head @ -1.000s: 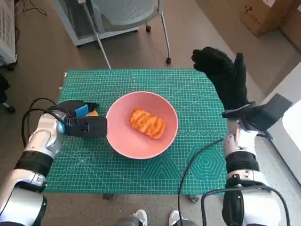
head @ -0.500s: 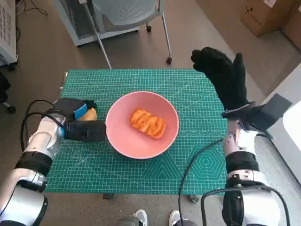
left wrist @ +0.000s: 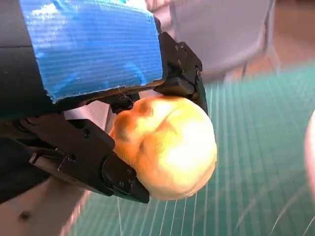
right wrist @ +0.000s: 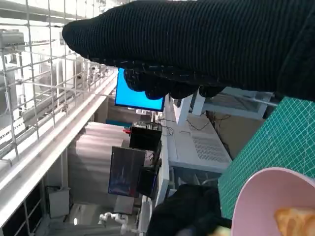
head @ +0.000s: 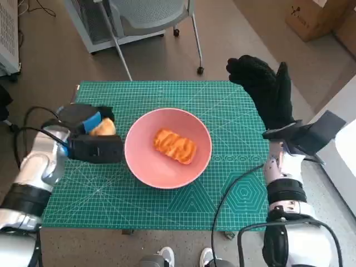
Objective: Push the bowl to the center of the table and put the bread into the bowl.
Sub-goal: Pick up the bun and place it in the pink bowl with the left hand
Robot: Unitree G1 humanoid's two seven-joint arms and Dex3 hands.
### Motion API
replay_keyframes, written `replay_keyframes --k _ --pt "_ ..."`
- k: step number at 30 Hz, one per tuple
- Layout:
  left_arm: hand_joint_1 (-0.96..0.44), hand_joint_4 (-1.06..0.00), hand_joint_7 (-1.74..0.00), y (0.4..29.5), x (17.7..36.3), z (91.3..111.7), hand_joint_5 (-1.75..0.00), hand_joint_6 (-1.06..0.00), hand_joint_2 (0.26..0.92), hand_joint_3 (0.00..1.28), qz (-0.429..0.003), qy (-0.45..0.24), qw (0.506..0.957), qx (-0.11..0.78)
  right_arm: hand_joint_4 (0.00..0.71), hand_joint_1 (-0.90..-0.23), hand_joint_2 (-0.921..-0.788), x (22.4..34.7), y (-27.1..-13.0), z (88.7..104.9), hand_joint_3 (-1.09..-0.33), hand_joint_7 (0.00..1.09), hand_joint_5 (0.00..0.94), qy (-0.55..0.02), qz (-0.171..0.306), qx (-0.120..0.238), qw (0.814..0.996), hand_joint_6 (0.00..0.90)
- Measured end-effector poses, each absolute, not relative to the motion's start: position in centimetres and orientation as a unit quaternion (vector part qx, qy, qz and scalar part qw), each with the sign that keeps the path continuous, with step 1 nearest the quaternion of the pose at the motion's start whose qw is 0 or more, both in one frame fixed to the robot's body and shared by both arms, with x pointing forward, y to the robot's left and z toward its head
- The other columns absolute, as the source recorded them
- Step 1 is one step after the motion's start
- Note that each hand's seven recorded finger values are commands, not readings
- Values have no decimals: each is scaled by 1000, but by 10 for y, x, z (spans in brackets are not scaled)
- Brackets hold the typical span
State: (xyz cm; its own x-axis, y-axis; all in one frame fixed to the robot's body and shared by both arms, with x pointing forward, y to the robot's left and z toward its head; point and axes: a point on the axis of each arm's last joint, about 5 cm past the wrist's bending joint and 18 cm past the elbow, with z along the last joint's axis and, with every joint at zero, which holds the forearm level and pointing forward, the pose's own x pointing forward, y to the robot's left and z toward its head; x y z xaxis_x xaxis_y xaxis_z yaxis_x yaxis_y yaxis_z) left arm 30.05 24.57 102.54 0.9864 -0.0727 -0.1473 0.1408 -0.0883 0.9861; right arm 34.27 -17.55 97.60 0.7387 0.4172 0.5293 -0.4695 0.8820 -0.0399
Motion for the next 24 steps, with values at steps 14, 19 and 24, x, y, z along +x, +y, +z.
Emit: replay_keyframes --k 14,19,24 --pt "2 -785 -1121 208 270 1085 -1003 -722 907 9 -53 -175 657 732 196 -680 -921 343 -173 974 -626 7 6 -263 243 53 932 353" --pt "2 -832 -1057 192 267 1082 -986 -744 896 1 -83 -214 647 728 211 -686 -921 343 -173 974 -627 11 11 -261 244 54 932 364" --pt "3 -839 -1038 175 269 1074 -1002 -737 896 1 -124 -240 652 709 222 -689 -921 343 -173 974 -628 13 13 -262 246 54 932 371"
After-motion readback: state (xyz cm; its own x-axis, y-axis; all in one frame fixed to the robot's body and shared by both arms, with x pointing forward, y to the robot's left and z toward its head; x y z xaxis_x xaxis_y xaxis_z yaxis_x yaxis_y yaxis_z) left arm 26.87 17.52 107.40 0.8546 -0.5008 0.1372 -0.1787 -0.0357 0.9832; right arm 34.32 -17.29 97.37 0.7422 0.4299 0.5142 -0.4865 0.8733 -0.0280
